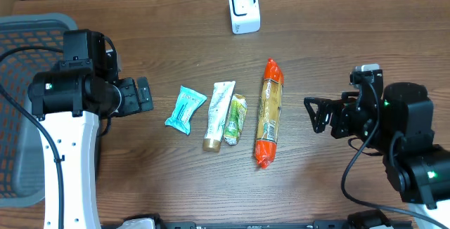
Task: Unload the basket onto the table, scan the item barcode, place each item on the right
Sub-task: 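Move the right gripper left toward the red-ended spaghetti pack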
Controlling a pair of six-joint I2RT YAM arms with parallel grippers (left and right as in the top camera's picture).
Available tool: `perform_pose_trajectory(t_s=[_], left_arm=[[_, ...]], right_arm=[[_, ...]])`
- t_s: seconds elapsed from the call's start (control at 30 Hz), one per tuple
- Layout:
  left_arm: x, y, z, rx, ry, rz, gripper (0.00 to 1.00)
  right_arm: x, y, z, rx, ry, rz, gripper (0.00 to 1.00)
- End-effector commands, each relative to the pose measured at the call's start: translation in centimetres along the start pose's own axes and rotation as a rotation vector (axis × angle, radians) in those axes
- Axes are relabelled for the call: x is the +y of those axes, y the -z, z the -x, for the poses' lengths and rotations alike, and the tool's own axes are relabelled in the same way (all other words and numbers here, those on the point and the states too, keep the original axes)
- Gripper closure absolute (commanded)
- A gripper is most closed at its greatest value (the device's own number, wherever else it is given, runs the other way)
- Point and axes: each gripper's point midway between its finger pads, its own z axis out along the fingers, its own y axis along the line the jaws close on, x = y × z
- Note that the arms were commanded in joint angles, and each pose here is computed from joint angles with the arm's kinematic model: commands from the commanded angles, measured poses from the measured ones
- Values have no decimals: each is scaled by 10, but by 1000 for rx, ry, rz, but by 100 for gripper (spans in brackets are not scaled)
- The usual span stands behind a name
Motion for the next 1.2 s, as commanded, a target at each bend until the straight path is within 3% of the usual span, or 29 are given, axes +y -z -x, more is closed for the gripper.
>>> perform_pose_trajectory(t_s=[0.0,1.17], left_arm=[[3,2,3,-9,-17,10,0],[3,2,3,-9,-17,10,1]], right_arm=[[3,0,7,-7,11,8,0],[-6,-26,6,47,-7,-2,0]])
